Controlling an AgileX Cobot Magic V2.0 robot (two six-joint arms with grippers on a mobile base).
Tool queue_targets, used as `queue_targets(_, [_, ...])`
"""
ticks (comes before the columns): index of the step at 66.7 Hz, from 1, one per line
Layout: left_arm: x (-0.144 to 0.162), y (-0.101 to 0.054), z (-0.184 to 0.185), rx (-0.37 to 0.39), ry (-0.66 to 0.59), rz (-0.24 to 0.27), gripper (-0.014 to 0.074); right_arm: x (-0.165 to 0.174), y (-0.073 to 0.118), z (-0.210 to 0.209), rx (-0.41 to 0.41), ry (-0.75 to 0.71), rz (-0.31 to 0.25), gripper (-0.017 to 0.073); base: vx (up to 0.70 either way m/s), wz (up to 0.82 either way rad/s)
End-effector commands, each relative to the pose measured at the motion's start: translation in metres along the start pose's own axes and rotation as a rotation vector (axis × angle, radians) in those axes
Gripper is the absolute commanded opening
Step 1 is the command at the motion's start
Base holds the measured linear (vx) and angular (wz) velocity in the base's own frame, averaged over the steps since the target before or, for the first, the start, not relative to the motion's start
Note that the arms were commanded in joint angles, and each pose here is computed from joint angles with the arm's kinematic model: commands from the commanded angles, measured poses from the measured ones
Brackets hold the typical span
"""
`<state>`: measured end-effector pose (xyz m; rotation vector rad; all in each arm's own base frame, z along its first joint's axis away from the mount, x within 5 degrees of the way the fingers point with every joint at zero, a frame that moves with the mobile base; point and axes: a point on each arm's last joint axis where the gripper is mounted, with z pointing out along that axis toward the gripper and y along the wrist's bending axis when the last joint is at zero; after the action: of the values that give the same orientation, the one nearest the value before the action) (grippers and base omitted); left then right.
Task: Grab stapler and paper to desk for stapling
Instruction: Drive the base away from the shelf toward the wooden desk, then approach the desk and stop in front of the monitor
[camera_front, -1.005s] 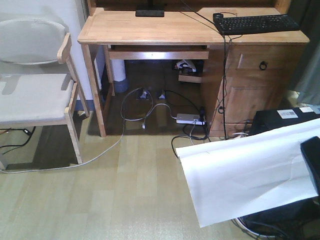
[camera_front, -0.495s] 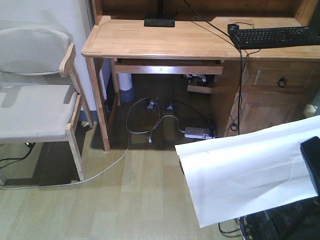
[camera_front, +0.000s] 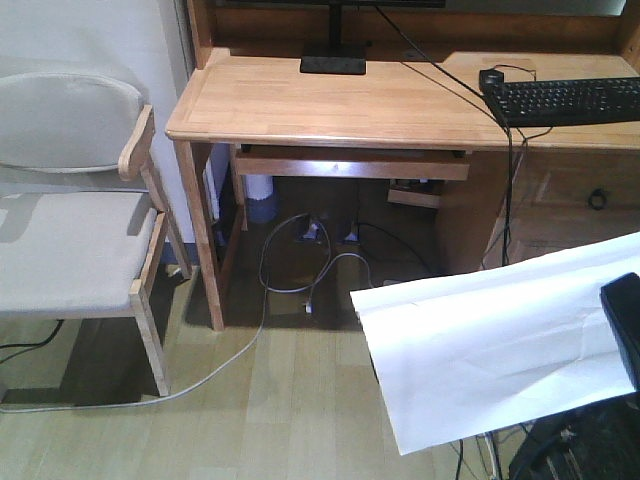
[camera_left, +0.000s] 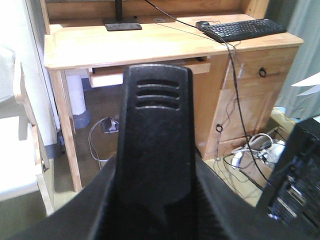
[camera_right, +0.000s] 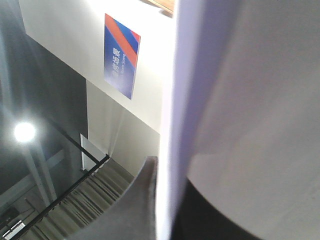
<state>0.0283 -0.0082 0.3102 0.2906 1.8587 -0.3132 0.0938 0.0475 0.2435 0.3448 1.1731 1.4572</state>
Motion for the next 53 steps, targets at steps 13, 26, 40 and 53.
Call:
queue_targets(13, [-0.0187,-0.002,-0.0043,0.018,-0.132,-0.005,-0.0006,0.0004,0.0042,-0.0057,-0.072,-0.021,0.003,-0.0009,0.26,-0.01])
queue_targets(26, [-0.0187,-0.002,-0.0043,0.018,-0.132,-0.005,-0.0006,0.0004,0.0042,-0.0057,-0.072,-0.021,0.003,-0.0009,0.26,-0.09])
queue_targets(40, [-0.0187,-0.002,-0.0043,0.018,-0.132,-0.005,-0.0006,0.0004,0.0042,-0.0057,-0.072,-0.021,0.003,-0.0009,0.26,-0.12])
queue_targets(53, [-0.0187,-0.002,-0.0043,0.018,-0.132,-0.005,-0.0006,0.0004,0.0042,-0.0057,-0.072,-0.021,0.003,-0.0009,0.25,-0.13])
